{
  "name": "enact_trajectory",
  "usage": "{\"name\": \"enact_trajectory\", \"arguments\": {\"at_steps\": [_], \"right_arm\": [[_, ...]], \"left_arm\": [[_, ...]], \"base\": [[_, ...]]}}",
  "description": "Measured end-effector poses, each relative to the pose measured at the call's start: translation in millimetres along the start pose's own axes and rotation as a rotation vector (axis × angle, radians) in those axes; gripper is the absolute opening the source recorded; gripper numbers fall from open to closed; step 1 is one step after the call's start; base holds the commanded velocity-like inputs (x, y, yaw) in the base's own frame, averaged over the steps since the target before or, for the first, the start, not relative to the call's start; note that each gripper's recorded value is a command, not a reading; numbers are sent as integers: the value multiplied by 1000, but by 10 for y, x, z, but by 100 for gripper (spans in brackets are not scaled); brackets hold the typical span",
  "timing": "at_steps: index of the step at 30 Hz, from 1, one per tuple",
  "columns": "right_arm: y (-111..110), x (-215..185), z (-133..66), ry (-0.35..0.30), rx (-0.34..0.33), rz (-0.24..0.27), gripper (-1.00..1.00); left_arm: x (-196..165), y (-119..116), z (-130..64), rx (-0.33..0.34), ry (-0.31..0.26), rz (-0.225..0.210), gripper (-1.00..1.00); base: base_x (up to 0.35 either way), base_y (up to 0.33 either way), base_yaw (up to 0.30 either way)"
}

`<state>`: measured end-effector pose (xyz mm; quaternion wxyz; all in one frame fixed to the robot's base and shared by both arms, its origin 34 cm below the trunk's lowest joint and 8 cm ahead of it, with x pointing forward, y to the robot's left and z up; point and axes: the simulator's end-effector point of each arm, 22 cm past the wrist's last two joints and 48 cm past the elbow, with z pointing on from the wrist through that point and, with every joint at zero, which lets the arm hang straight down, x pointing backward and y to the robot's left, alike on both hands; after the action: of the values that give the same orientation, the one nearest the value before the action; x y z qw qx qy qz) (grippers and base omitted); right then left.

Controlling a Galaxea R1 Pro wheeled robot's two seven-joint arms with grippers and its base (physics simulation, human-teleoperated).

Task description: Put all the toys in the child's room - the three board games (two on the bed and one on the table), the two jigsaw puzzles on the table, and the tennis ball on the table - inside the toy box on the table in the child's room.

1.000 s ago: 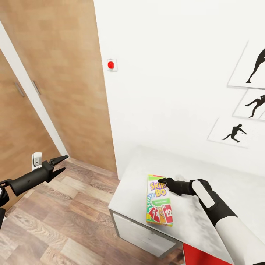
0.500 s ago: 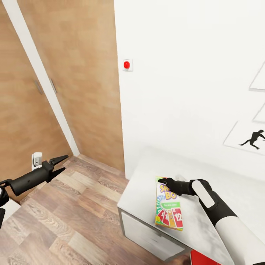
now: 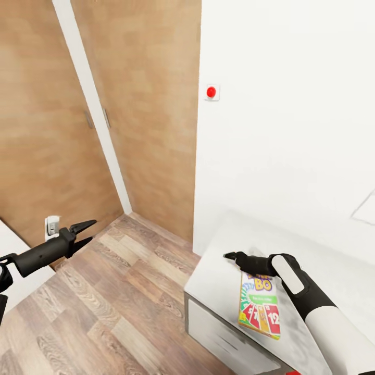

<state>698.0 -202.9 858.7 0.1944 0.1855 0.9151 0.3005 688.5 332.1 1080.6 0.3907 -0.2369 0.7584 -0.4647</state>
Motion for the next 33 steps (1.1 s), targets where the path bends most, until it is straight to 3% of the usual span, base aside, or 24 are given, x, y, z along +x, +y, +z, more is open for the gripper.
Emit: {"name": "enact_trajectory", "arguments": {"at_steps": [13,22,33], "right_arm": [[-8,-5,-5,-1,1,0,100],[-9,-49,-32,-10,2,-6,100],[-102,-270,-198,-53,18,-31,100]], "left_arm": [[0,0,1,0,0,0,100],[2,2,2,-1,0,0,100],[2,-8,1,4,0,-2,100]], "base": [[0,0,243],[0,0,68],[0,8,16]]}}
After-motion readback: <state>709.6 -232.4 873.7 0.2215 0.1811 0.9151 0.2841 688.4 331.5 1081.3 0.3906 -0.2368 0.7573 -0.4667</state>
